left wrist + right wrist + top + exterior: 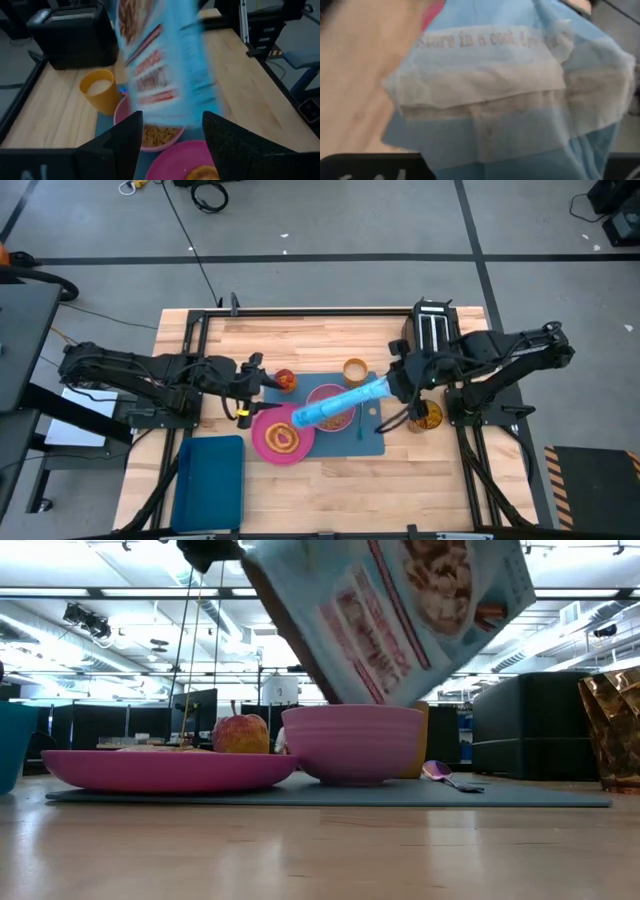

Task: Arrange a breakfast setting
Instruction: Pour the cereal from the blue cereal box into the pink bowl

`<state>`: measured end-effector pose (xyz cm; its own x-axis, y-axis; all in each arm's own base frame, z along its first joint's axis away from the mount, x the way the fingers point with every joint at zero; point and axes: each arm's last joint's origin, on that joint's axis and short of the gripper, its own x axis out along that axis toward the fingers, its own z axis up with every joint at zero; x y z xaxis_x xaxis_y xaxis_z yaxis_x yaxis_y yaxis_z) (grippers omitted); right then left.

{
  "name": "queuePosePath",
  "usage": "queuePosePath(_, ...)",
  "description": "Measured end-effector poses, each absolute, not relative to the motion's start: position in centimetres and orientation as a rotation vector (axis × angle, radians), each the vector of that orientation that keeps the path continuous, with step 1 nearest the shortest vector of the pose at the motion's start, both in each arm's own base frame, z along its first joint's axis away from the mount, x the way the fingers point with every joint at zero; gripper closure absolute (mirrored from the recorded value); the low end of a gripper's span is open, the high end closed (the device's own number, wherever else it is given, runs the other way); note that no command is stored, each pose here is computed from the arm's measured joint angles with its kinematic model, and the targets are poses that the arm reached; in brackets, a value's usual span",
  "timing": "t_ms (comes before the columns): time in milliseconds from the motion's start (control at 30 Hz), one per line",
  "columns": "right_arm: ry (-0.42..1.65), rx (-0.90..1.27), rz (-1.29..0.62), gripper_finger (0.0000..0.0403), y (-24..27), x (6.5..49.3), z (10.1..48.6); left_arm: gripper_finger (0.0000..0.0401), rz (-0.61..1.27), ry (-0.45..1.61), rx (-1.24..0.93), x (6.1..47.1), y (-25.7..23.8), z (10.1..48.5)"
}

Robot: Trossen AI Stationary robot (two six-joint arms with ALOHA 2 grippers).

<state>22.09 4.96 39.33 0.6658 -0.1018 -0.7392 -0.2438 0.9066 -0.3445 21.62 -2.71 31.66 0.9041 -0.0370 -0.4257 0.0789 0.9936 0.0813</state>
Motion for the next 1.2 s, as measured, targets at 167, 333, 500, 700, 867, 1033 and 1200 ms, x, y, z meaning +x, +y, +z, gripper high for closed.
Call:
queuePosePath(167, 0.829, -0.413, 0.051, 0.0281, 4.8, 22.3, 39.5, 0.0186, -0.057, 0.431, 0.087, 21.3, -2.7, 31.9)
queuePosePath(333, 0.840, -0.420, 0.057, 0.0281, 4.9, 22.1, 39.4, 0.0186, -0.057, 0.426, 0.085, 21.2, -2.6, 32.0)
queuePosePath(500, 0.826, -0.422, 0.117, 0.0281, 5.4, 22.1, 39.5, 0.0186, -0.057, 0.431, 0.082, 21.1, -2.7, 31.9)
queuePosePath(700, 0.827, -0.433, 0.084, 0.0281, 5.3, 21.9, 39.7, 0.0186, -0.057, 0.430, 0.079, 21.1, -2.7, 31.9)
queuePosePath(867, 0.829, -0.423, 0.113, 0.0281, 5.4, 22.1, 39.6, 0.0186, -0.055, 0.429, 0.074, 21.2, -2.7, 31.9)
queuePosePath(1033, 0.847, -0.423, 0.117, 0.0281, 5.4, 22.8, 39.6, 0.0186, -0.046, 0.407, 0.073, 21.3, -2.5, 32.1)
queuePosePath(1200, 0.863, -0.439, 0.111, 0.0281, 5.6, 23.3, 39.7, 0.0186, -0.047, 0.408, 0.080, 21.3, -2.5, 32.1)
